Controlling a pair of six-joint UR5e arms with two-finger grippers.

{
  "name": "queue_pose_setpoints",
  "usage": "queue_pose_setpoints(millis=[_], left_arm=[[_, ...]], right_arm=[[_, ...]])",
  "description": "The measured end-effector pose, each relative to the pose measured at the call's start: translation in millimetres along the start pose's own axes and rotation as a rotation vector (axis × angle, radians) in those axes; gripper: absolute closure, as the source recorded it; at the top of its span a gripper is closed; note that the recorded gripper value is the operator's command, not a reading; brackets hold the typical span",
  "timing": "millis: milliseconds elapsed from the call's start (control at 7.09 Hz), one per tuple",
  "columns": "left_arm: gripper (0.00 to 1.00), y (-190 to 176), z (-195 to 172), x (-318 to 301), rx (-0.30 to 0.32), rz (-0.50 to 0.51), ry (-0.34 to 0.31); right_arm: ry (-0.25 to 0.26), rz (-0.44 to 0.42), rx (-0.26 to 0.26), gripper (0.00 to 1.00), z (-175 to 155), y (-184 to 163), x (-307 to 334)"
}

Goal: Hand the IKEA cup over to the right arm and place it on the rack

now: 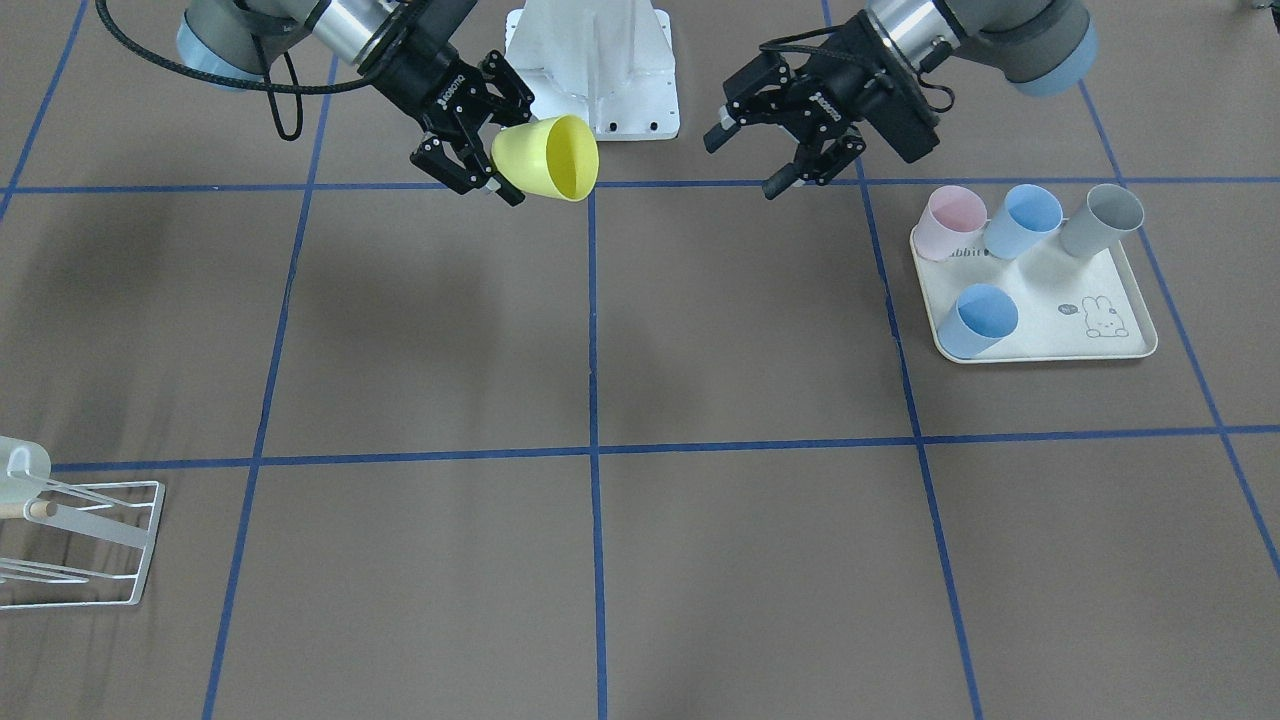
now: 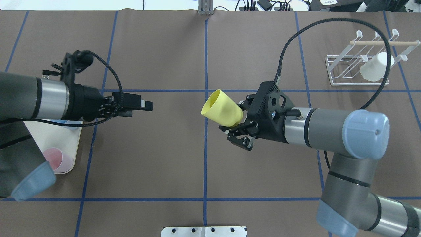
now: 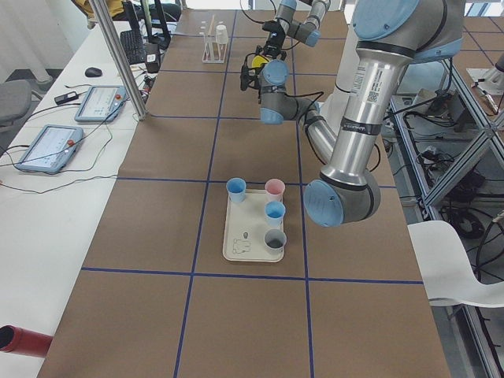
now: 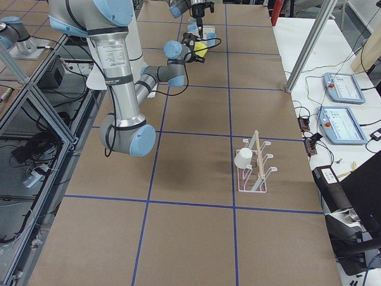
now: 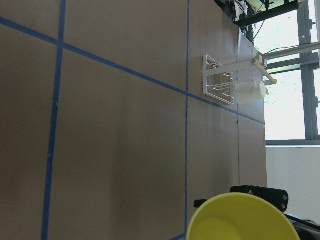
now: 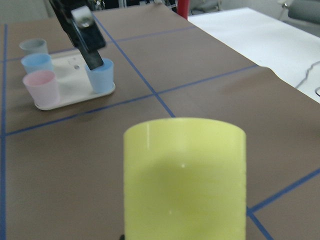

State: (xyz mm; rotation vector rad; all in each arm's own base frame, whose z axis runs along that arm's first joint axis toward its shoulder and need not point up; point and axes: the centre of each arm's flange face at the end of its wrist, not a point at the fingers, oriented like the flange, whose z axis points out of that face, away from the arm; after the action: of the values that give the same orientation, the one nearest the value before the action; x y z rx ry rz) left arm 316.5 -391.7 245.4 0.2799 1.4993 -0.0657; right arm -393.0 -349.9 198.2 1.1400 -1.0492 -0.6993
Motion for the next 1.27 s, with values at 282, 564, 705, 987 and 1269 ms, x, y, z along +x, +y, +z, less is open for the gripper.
queue_pose_setpoints(millis=[282,564,705,987,1269], left_arm=[[0.00,-13.2,-34.1,-54.0,0.033,0.133,-0.102],[0.00,-12.3,-58.1,-84.5,0.042,0.225,-0.161],[0.00,-11.2,-62.8,-89.0,0.044,0.238,-0.171],[0.00,-9.9,-67.0,-87.8,0.048,0.247,-0.169],[0.00,-9.6,-69.1,-83.2,0.056,0.248,-0.162]], right_arm=[[0.087,0.053,-0.232,0.76,-30.1,-8.2,66.1],[0.169,-0.018,-0.429,0.82,-63.4,-0.7,140.3],[0.201,-0.109,-0.520,0.82,-79.2,6.0,173.9],[0.236,-0.285,-0.677,0.96,-107.6,28.4,251.0],[0.315,-0.509,-0.854,0.99,-128.7,51.8,319.6]])
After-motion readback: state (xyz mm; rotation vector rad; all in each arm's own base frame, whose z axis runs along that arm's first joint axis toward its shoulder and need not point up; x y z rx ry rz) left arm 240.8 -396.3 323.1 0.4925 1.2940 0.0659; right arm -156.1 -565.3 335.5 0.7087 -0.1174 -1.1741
